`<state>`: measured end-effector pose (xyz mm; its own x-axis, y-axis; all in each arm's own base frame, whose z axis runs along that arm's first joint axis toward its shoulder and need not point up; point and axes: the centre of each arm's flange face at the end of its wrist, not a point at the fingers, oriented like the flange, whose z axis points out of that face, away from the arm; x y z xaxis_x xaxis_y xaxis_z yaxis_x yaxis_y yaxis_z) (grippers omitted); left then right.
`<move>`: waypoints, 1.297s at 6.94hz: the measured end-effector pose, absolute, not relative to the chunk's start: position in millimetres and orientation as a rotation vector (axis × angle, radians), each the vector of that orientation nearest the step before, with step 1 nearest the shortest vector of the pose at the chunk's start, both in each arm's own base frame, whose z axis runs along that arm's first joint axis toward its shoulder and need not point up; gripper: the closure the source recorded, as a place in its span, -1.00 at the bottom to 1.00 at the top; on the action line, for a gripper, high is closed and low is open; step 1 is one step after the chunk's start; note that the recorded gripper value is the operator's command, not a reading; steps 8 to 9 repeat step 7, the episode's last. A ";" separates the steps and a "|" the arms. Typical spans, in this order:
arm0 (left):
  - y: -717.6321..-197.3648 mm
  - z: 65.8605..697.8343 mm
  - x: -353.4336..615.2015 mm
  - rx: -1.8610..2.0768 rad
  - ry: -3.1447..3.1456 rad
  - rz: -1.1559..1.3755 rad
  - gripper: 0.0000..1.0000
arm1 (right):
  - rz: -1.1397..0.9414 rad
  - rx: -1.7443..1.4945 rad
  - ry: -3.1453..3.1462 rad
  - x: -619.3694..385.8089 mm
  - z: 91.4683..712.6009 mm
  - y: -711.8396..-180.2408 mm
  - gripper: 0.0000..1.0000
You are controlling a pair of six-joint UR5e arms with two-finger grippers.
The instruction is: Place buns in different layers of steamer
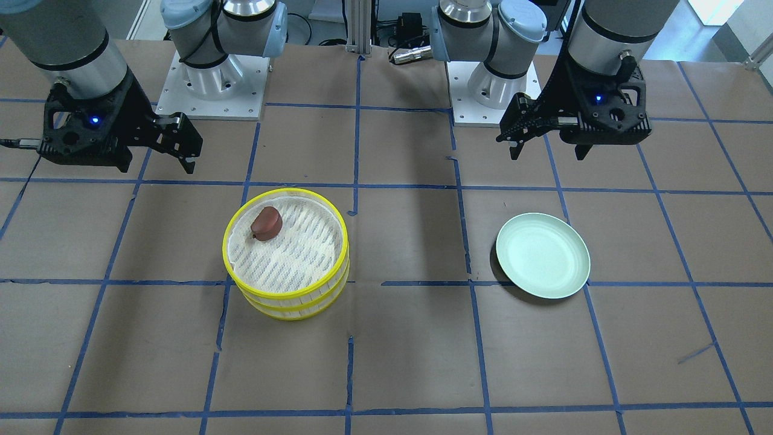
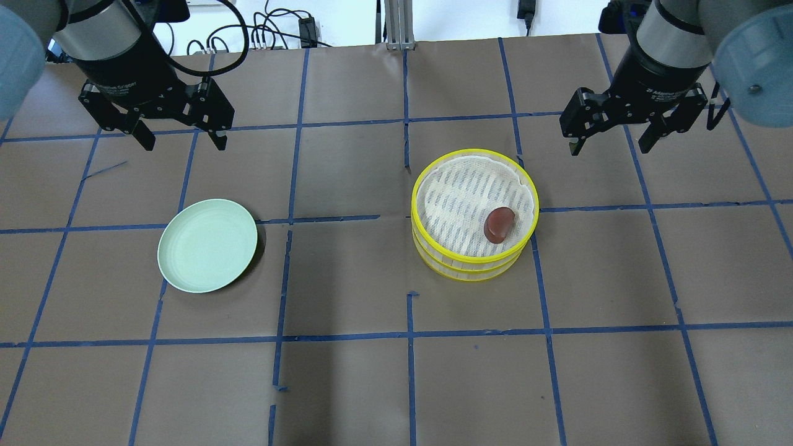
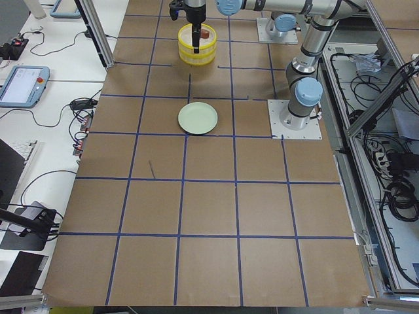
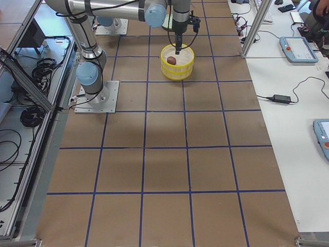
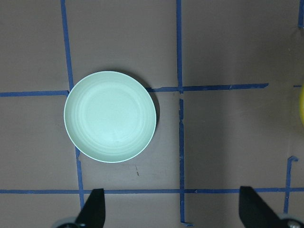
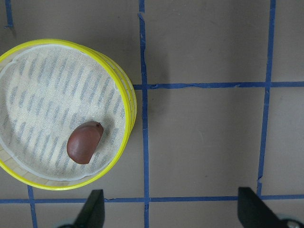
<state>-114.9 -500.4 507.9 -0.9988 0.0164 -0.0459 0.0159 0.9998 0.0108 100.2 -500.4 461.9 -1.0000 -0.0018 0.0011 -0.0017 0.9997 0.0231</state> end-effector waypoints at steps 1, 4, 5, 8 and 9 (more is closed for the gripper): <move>-498.9 508.6 -115.6 0.020 3.097 0.015 -1.00 | -0.033 0.013 -3.140 103.2 461.4 -500.6 -1.00; -499.9 505.1 -116.1 0.015 3.099 0.020 -1.00 | -0.035 0.027 -3.141 107.3 458.1 -500.3 -1.00; -500.0 506.0 -116.2 0.014 3.098 0.014 -1.00 | -0.039 0.037 -3.141 110.0 457.0 -499.6 -1.00; -499.1 507.9 -117.5 0.015 3.100 0.007 -1.00 | -0.045 0.052 -3.143 114.7 455.6 -498.7 -1.00; -499.1 507.9 -117.5 0.015 3.100 0.007 -1.00 | -0.045 0.052 -3.143 114.7 455.6 -498.7 -1.00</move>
